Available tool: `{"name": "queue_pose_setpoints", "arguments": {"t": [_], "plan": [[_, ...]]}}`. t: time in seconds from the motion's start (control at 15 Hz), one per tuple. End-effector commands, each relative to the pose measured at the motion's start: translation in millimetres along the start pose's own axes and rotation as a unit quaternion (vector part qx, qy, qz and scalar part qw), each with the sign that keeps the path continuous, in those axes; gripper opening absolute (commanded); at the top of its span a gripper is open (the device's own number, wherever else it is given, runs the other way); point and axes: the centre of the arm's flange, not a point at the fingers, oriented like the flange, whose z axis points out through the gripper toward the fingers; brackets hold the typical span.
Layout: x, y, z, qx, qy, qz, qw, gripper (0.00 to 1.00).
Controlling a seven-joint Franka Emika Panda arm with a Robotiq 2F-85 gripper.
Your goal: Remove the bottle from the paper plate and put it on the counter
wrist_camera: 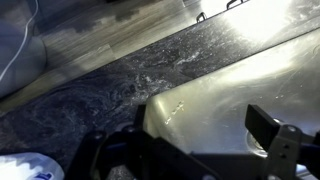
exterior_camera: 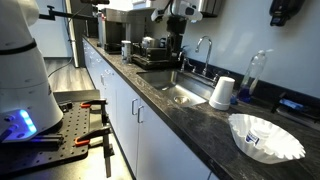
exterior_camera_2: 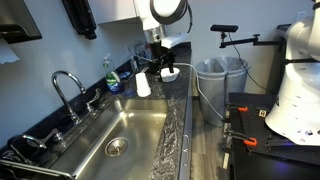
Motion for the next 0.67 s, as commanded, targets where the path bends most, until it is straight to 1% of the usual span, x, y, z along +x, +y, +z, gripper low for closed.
{"name": "queue_pose_setpoints", "arguments": {"t": [0.0, 0.2, 0.33, 0.47, 0.53, 0.6], "plan": [[18, 24, 10, 0.007, 0.002, 0.071, 0.9974, 1.00], [29, 50, 20, 0.004, 0.005, 0.127, 0.9919, 1.00], [37, 69, 27, 0.003, 0.009, 0.168, 0.9857, 1.00], [41, 88, 30, 0.019, 0.011, 0.195, 0.9805, 1.00], [38, 93, 25, 0.025, 0.015, 0.191, 0.9811, 1.00], [32, 91, 17, 0.030, 0.019, 0.175, 0.9839, 1.00]]}}
